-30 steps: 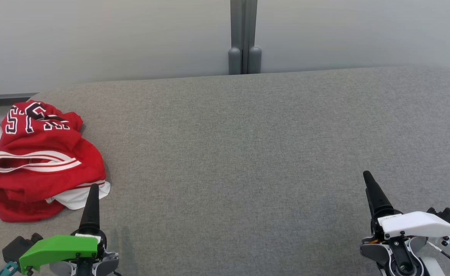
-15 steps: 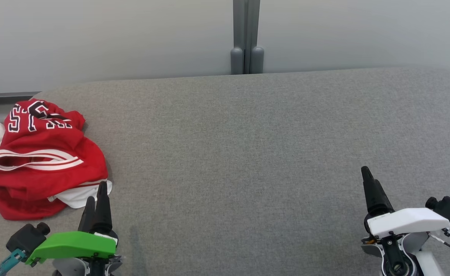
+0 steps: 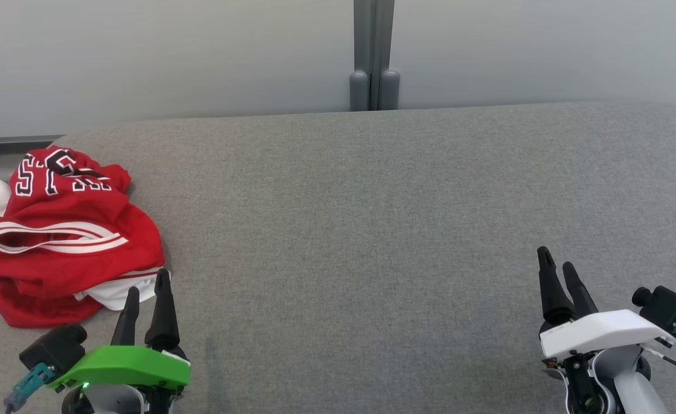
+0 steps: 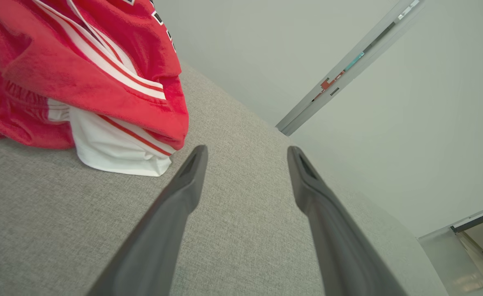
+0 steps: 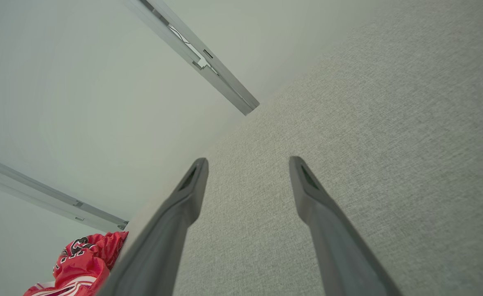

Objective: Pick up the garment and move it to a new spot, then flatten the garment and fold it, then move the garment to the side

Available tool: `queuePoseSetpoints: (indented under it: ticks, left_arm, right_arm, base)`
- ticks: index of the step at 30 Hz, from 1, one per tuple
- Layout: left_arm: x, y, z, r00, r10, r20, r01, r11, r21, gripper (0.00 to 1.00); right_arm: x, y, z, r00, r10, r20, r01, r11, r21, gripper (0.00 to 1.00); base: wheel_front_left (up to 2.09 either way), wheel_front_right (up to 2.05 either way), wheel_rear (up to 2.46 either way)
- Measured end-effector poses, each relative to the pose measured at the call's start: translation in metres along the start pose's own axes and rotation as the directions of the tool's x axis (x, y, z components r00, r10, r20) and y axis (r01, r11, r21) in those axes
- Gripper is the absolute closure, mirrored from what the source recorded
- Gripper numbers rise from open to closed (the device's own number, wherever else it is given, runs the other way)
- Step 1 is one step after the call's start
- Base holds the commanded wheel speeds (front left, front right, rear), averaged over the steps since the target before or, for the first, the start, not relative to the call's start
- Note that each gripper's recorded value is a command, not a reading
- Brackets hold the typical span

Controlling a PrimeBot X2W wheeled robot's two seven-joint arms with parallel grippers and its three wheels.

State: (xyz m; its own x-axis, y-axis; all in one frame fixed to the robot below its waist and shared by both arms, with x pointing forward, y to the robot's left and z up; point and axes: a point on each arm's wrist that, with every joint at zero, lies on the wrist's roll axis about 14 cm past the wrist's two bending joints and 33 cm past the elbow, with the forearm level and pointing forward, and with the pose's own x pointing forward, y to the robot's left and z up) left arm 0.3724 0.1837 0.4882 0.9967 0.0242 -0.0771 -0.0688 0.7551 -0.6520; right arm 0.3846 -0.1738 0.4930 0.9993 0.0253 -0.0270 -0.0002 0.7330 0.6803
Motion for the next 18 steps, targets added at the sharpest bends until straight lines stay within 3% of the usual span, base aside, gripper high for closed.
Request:
queuePoseSetpoints:
  ticks: [18]
  left_arm:
    - [-0.0042,-0.0041,0.0040,0.999,-0.025,0.039,0.016,0.979,0.203,0.00]
  right_arm:
    - [0.0033,0.0073,-0.0056,0.999,0.036,-0.008,-0.037,0.979,-0.201,0.00]
  base:
    - [0.00,0.00,0.00]
